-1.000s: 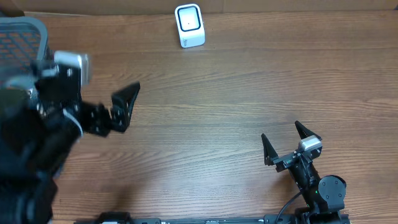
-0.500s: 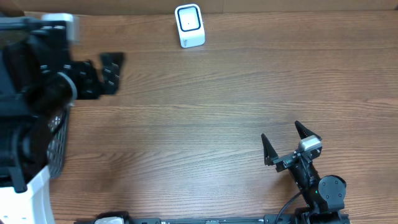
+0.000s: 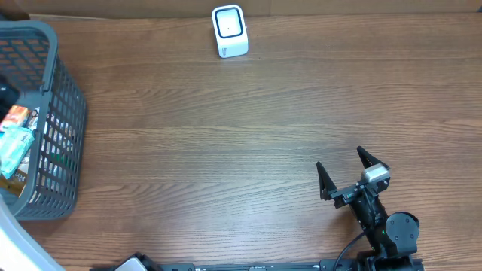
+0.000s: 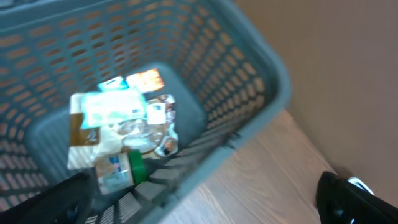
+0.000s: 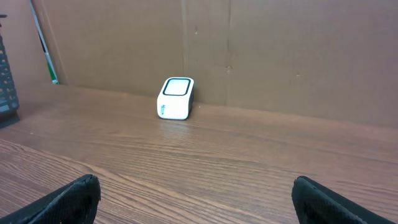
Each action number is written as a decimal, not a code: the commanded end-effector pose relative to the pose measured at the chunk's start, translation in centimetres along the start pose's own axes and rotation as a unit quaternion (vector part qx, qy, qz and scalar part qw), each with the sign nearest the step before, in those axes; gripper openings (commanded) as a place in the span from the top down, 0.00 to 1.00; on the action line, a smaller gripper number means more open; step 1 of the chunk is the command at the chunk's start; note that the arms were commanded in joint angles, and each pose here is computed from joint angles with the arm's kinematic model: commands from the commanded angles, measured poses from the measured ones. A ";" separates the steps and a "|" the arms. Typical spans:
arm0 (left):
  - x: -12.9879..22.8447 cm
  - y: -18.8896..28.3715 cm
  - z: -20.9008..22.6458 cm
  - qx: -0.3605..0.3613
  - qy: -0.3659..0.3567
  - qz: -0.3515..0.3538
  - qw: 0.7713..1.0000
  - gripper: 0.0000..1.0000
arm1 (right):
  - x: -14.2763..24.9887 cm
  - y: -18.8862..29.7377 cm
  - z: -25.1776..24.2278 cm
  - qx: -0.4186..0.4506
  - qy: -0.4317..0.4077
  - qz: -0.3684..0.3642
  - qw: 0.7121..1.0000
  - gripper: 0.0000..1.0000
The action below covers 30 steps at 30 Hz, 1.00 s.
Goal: Scan the item barcode
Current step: 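Move the left gripper over the basket and reach down inside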
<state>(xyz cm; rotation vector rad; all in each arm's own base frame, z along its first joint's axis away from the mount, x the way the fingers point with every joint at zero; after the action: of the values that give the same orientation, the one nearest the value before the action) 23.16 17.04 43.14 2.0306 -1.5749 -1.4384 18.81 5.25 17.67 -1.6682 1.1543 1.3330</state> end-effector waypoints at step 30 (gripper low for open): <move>-0.6 -20.7 10.0 -0.156 -0.114 0.115 0.974 0.21 | 0.1 0.0 0.0 0.001 0.000 -0.004 1.000 0.00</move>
<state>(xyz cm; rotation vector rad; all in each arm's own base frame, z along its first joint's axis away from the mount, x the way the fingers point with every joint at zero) 28.51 29.27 28.03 1.6376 -1.4484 -1.6356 18.80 5.26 17.67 -1.6688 1.1542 1.3329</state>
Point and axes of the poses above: each gripper's point midway between its finger pads, its own y axis back along the fingers, its own z axis along the line the jaws close on, x = y × z, the point moved 5 cm from there along y, back along the fingers, and after that the axes turned 14 degrees about y, right-handed, at the moved point
